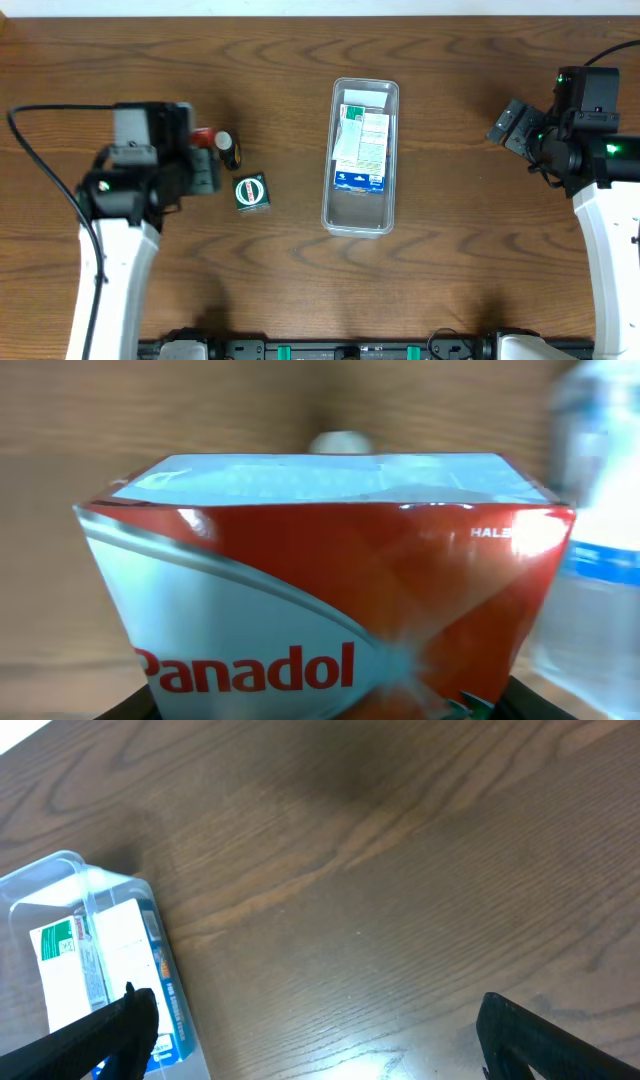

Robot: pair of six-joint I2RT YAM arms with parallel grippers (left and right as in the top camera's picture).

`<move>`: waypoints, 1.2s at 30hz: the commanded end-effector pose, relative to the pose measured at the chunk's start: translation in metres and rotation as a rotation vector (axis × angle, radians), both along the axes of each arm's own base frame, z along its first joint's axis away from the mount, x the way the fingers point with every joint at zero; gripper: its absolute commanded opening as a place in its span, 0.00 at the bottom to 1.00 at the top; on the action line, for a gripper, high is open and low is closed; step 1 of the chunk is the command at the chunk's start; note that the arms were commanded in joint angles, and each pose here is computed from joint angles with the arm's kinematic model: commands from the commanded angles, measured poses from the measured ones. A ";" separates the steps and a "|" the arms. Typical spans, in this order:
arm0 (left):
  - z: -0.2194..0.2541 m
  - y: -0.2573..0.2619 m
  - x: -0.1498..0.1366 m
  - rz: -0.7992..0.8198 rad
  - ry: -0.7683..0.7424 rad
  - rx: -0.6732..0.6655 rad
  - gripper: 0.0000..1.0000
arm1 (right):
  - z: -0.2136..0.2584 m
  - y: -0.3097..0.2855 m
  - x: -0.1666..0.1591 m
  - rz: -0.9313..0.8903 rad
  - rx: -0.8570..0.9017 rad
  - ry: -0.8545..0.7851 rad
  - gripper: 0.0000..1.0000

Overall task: Pack container
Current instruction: 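Carry the red Panadol box into the container with left gripper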

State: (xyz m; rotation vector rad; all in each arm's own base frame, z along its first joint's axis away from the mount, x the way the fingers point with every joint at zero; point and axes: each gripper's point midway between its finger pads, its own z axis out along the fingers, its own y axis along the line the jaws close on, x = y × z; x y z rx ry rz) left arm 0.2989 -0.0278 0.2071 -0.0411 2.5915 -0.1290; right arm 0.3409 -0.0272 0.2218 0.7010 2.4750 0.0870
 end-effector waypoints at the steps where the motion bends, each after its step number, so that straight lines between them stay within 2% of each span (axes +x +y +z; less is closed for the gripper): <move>1: 0.006 -0.039 -0.007 -0.018 0.005 -0.093 0.61 | 0.000 -0.001 0.001 0.009 -0.011 0.001 0.99; 10: -0.003 -0.165 -0.013 -0.269 -0.021 -0.155 0.56 | 0.000 -0.001 0.001 0.009 -0.011 0.002 0.99; 17: -0.050 -0.231 -0.013 -0.405 0.027 -0.113 0.56 | 0.000 -0.001 0.001 0.009 -0.011 0.001 0.99; 24: -0.079 -0.245 -0.008 -0.491 0.050 -0.050 0.57 | 0.000 -0.001 0.001 0.009 -0.011 0.002 0.99; 31: -0.084 -0.241 -0.014 -0.890 -0.022 0.177 0.57 | 0.000 -0.001 0.001 0.009 -0.011 0.002 0.99; 33: -0.085 -0.241 -0.018 -1.000 -0.039 0.222 0.65 | 0.000 -0.001 0.001 0.009 -0.011 0.001 0.99; 36: -0.086 -0.243 -0.022 -1.154 -0.069 0.280 0.68 | 0.000 -0.001 0.001 0.009 -0.011 0.002 0.99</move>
